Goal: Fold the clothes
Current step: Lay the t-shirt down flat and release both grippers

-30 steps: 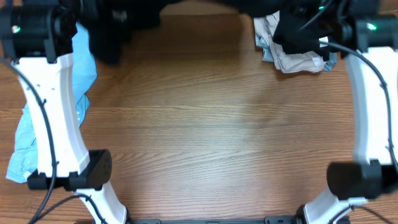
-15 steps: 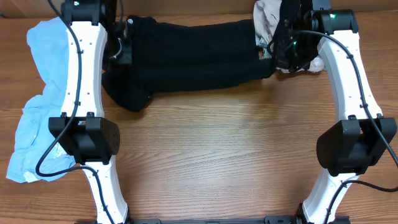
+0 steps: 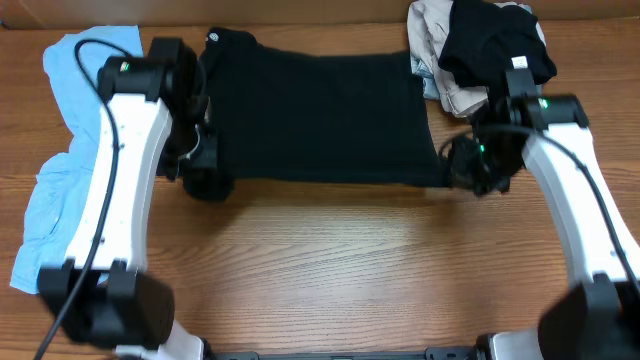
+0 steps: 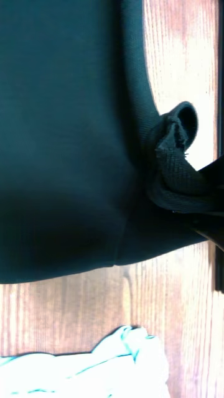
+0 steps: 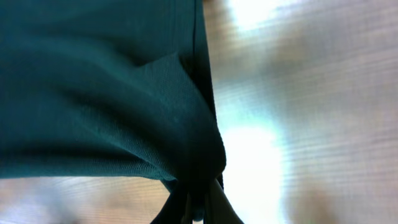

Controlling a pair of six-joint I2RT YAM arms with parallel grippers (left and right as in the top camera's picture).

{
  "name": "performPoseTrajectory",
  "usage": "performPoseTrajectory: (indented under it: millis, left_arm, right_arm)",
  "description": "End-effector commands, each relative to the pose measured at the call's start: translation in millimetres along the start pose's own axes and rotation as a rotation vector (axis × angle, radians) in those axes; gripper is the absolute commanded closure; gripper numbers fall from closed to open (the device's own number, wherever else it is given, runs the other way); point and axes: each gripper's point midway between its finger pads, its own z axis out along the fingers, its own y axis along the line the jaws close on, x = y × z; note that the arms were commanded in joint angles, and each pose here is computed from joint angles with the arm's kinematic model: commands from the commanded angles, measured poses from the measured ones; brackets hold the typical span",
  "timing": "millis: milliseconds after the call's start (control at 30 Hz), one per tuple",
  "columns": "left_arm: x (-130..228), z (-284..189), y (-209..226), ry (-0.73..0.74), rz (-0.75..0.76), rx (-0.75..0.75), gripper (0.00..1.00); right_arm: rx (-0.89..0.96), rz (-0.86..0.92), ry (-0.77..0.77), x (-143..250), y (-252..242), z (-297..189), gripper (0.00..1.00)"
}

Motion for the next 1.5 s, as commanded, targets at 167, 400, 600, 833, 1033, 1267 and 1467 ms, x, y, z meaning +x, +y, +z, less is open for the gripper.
performPoseTrajectory:
  millis: [167, 400, 600, 833, 1033, 1267, 1467]
  left_arm:
    - [61, 35, 7, 0.095, -0.083, -0.015, 0.96]
    - [83, 50, 9, 0.153, -0.122, -0.026, 0.96]
    - [66, 53, 8, 0.072, -0.153, -0.015, 0.96]
    - [29, 69, 6, -0.081, -0.16, 0.0, 0.96]
    - [1, 86, 4, -0.203, -0.159, 0.019, 0.96]
    - [-30, 85, 6, -0.339, -0.163, 0.015, 0.96]
    - [-40, 92, 8, -0.356, -0.166, -0.002, 0.96]
  right_arm:
    - [0.061, 0.133, 0.018, 72, -38, 12, 0.96]
    - [0.028, 0.189, 0.059, 110, -43, 15, 0.96]
    - [-0.026, 0.179, -0.049, 87, -33, 11, 0.96]
    - [-0.051, 0.165, -0.094, 54, -26, 27, 0.96]
    - [-0.041, 0.162, -0.108, 21, -25, 55, 0.96]
    - [-0.01, 0.151, -0.152, -14, -31, 84, 0.96]
    - [-0.018, 0.145, -0.166, -28, -30, 99, 0.96]
